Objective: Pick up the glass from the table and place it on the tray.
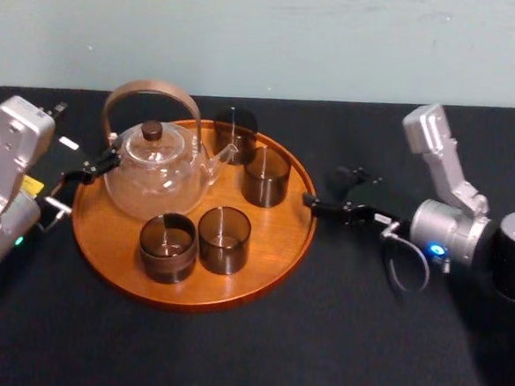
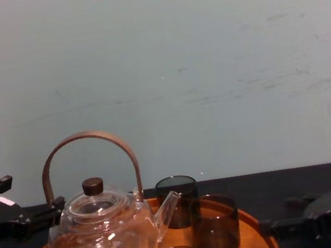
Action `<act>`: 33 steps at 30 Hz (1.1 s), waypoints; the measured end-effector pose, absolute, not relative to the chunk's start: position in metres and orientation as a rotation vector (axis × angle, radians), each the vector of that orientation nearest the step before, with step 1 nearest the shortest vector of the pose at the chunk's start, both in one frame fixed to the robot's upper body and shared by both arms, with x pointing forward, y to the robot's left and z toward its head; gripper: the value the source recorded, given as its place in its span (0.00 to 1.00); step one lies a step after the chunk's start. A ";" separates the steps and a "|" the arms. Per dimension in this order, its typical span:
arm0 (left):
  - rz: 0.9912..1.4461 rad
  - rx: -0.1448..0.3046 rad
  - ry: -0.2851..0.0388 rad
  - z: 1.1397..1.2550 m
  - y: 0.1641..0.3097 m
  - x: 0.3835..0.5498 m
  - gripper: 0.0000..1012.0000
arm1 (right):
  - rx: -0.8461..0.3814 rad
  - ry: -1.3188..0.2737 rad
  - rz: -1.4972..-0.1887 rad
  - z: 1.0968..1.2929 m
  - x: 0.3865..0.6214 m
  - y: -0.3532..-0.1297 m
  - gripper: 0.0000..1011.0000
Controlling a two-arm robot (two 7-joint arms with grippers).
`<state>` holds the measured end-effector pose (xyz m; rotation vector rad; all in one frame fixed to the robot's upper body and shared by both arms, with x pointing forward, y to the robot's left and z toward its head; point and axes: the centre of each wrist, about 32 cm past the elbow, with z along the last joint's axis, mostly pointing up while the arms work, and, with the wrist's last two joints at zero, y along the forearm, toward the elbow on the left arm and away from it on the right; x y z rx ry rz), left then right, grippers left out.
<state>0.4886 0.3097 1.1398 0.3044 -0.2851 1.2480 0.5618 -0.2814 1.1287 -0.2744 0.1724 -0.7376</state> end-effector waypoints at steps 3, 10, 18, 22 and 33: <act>1.248 0.305 -0.285 1.140 0.310 0.489 1.00 | -0.260 0.162 -0.770 1.133 0.558 -0.291 0.99; 1.248 0.304 -0.285 1.140 0.310 0.489 1.00 | -0.216 0.130 -0.868 1.142 0.548 -0.314 0.99; 1.248 0.304 -0.285 1.140 0.310 0.489 1.00 | -0.161 0.099 -1.014 1.148 0.541 -0.337 0.99; 1.248 0.304 -0.285 1.140 0.310 0.489 1.00 | -0.162 0.100 -1.006 1.148 0.541 -0.336 0.99; 1.248 0.304 -0.285 1.140 0.310 0.489 1.00 | -0.166 0.103 -0.992 1.148 0.542 -0.334 0.99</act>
